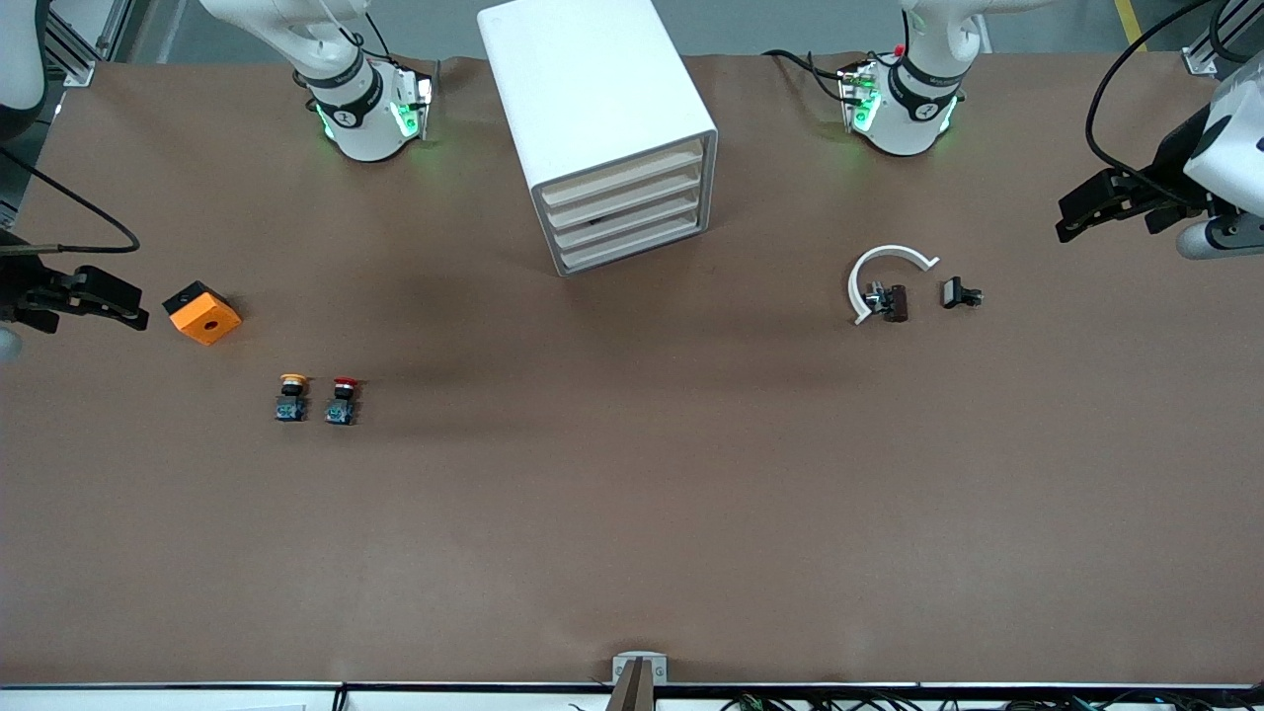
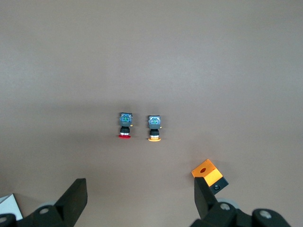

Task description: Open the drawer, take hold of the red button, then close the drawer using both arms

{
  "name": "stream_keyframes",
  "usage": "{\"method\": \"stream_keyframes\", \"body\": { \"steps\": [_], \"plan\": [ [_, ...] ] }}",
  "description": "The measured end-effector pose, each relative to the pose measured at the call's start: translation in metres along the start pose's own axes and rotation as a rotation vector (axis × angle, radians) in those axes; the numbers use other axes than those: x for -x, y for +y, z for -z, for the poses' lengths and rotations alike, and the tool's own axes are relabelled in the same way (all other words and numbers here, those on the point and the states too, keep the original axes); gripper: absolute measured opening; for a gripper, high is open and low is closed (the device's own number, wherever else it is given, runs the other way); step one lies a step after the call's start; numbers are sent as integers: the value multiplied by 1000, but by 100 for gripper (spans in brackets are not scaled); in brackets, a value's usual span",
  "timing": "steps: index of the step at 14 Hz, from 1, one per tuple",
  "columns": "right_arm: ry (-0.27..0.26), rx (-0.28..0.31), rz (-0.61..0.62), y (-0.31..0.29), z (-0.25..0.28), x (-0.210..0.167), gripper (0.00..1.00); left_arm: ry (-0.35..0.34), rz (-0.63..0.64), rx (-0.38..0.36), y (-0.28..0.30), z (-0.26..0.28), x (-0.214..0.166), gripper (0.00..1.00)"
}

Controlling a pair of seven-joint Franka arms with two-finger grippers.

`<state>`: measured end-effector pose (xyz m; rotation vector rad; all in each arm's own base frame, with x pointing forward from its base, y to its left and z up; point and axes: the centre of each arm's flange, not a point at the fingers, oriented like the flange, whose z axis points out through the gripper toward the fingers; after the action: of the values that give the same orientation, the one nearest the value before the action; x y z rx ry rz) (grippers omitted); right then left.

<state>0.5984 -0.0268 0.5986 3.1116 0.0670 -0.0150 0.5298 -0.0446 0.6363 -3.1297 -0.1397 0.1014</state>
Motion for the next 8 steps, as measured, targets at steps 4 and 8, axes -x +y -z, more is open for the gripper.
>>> {"method": "stream_keyframes", "body": {
  "steps": [4,8],
  "plan": [
    [1,-1,15,-8,0,-1,100,-3,-2,-2,1,-1,2,100],
    [6,-1,14,-8,1,-1,100,2,0,-3,-1,1,7,100]
  ]
}}
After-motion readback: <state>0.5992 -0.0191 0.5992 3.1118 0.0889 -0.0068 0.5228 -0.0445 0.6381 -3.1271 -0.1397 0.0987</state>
